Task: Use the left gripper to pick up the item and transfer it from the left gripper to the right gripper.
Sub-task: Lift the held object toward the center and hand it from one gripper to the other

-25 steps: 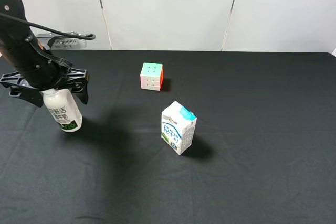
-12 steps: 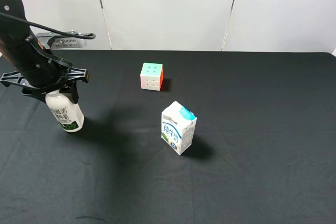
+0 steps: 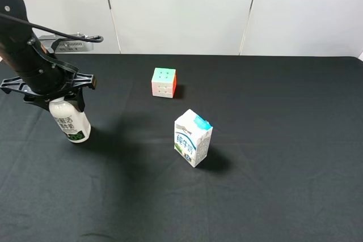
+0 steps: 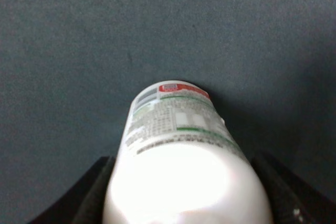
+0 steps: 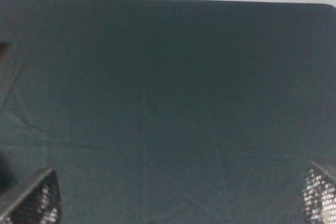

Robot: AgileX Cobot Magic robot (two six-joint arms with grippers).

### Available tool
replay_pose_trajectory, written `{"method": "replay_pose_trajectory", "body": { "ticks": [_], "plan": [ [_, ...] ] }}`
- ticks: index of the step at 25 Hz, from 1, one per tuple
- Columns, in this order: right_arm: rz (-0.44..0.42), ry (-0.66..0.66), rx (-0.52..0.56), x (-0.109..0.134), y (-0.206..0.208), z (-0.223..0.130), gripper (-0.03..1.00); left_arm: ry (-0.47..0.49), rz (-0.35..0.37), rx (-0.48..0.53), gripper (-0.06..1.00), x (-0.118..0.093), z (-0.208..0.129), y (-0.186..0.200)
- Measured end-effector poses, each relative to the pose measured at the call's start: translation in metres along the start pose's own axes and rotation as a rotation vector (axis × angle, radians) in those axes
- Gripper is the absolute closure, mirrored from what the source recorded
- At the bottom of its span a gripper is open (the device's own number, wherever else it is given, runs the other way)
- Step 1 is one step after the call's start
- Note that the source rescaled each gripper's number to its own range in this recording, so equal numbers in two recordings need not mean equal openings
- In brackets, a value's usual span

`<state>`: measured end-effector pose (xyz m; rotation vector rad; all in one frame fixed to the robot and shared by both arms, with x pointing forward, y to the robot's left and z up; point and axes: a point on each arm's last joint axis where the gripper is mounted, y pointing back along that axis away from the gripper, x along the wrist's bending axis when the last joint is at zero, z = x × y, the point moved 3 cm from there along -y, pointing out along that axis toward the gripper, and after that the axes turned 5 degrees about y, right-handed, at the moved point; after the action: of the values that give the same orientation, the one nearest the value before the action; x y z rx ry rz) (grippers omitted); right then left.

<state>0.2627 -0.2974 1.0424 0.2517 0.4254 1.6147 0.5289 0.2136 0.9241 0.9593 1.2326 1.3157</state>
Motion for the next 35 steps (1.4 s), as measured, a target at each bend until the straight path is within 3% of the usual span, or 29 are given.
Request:
{"method": "replay_pose_trajectory", "body": {
  "ticks": [14,20,29,35],
  "plan": [
    [0.005,-0.003,-0.001,0.001,0.000,0.000,-0.03,-0.010,-0.005,0.002,0.93,-0.007,0.011,0.045],
    [0.005,-0.003,-0.001,0.001,0.000,0.000,-0.03,-0.074,-0.030,0.036,0.93,-0.011,0.008,0.052],
    [0.005,-0.003,-0.001,0.001,0.000,0.000,-0.03,-0.105,-0.229,0.094,0.93,-0.033,-0.003,0.061],
    [0.005,-0.003,-0.001,0.001,0.000,0.000,-0.03,-0.111,-0.434,0.118,0.93,-0.056,-0.007,0.069]
  ]
}}
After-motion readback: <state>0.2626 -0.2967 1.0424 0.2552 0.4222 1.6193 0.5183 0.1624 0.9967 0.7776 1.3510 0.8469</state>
